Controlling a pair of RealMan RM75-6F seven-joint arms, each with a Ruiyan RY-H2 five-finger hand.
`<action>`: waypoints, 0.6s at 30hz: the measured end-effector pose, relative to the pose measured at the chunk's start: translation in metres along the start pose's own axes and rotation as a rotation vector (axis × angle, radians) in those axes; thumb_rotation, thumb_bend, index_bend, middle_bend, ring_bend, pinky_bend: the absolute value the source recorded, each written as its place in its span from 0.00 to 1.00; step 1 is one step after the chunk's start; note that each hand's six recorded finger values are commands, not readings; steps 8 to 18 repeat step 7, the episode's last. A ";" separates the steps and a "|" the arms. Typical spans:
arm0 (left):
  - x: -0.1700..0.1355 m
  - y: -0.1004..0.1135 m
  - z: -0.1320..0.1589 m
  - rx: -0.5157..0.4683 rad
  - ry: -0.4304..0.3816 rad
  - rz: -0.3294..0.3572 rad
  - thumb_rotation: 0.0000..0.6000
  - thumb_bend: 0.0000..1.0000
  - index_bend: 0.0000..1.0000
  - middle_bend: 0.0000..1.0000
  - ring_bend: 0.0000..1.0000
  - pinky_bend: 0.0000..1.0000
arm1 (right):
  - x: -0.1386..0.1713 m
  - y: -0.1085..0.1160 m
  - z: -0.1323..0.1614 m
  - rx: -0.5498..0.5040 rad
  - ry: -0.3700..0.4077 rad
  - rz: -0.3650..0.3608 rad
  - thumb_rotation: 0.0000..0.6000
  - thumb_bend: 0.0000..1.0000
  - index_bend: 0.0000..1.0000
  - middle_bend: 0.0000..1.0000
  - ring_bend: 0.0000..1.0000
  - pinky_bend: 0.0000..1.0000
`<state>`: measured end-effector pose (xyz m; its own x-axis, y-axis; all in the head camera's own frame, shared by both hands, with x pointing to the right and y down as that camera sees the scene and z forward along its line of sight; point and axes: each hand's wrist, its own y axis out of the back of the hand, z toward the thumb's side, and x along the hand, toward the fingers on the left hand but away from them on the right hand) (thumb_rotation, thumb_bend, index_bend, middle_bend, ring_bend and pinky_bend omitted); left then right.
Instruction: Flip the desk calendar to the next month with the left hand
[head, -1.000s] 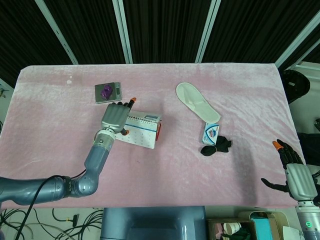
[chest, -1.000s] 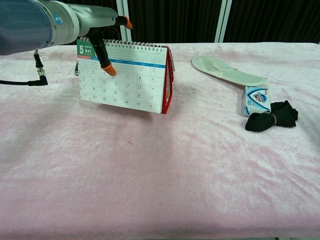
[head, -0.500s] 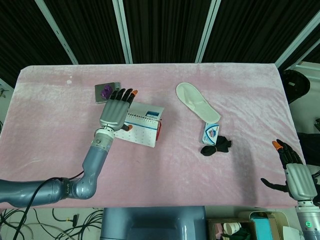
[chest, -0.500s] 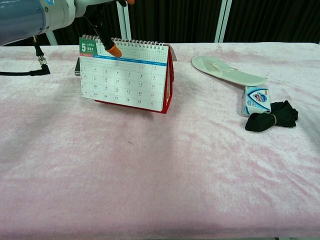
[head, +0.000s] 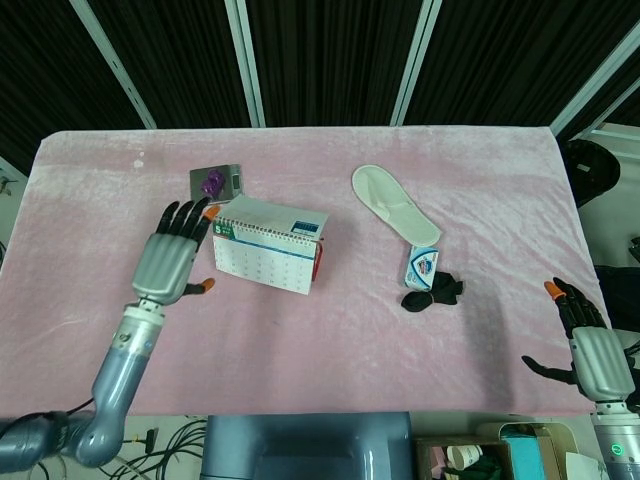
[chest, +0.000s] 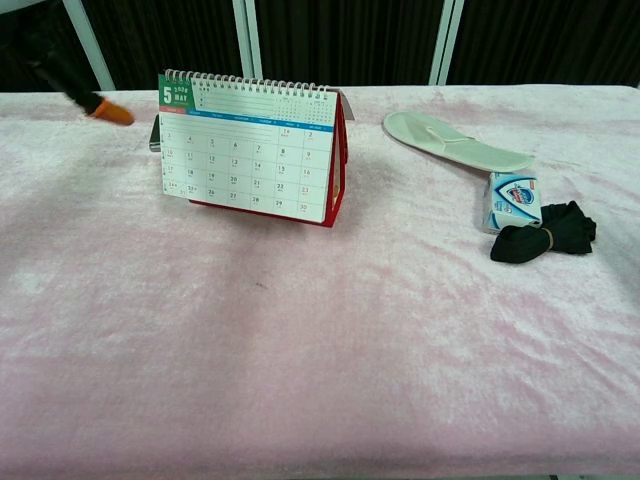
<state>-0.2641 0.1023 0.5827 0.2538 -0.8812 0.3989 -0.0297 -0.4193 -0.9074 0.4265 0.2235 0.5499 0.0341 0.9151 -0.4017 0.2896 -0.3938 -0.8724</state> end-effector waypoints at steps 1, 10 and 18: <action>-0.010 -0.003 -0.007 0.011 0.004 -0.003 1.00 0.00 0.00 0.00 0.00 0.00 | 0.000 0.000 0.000 0.003 0.003 -0.001 1.00 0.03 0.00 0.00 0.00 0.10; -0.074 -0.022 -0.048 0.049 0.027 -0.017 1.00 0.00 0.00 0.00 0.00 0.00 | 0.001 0.000 0.001 0.019 0.013 -0.009 1.00 0.03 0.00 0.00 0.00 0.10; -0.074 -0.022 -0.048 0.049 0.027 -0.017 1.00 0.00 0.00 0.00 0.00 0.00 | 0.001 0.000 0.001 0.019 0.013 -0.009 1.00 0.03 0.00 0.00 0.00 0.10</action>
